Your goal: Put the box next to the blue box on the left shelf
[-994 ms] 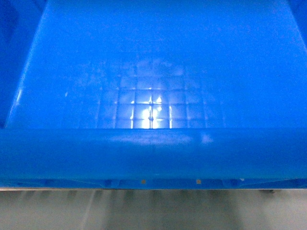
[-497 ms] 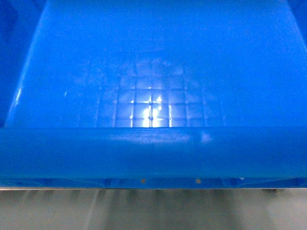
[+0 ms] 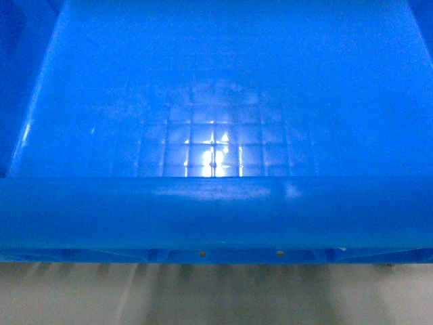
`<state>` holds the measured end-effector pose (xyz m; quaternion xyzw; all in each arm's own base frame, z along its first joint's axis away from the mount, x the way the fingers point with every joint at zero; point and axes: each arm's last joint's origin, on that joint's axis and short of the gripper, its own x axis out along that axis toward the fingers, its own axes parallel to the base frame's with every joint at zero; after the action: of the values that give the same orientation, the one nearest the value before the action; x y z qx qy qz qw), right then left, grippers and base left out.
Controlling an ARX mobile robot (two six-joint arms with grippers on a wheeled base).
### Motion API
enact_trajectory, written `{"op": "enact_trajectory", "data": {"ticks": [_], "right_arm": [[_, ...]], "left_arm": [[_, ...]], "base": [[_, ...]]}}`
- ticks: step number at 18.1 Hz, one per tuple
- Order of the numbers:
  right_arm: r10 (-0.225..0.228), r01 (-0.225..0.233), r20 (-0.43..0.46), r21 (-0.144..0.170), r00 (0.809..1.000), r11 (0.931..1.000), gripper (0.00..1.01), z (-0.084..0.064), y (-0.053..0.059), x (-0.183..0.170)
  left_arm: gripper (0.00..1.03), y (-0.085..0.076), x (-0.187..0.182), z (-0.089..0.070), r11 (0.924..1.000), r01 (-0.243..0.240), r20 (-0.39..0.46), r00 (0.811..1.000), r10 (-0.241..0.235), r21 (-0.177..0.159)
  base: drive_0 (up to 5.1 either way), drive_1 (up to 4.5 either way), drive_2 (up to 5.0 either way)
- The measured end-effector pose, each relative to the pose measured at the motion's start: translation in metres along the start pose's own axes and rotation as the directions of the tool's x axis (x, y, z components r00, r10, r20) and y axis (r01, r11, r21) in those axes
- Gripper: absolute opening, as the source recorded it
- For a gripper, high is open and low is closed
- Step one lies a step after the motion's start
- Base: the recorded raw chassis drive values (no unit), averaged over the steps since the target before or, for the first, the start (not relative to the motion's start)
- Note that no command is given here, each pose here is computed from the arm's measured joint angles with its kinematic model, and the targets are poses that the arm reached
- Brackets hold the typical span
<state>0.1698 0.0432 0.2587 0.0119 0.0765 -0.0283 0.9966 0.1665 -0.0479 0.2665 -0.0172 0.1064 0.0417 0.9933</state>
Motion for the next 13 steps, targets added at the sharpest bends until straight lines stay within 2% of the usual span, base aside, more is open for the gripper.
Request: {"op": "enact_trajectory", "data": {"ticks": [13], "right_arm": [[0.001, -0.001, -0.003, -0.001, 1.000, 1.0000, 0.09, -0.0003, 0.0001, 0.0000]], "left_arm": [[0.07, 0.0000, 0.0000, -0.0004, 1.0000, 0.001, -0.003, 1.000, -0.001, 0.001]], "base": [[0.0, 0.00, 0.0]]}}
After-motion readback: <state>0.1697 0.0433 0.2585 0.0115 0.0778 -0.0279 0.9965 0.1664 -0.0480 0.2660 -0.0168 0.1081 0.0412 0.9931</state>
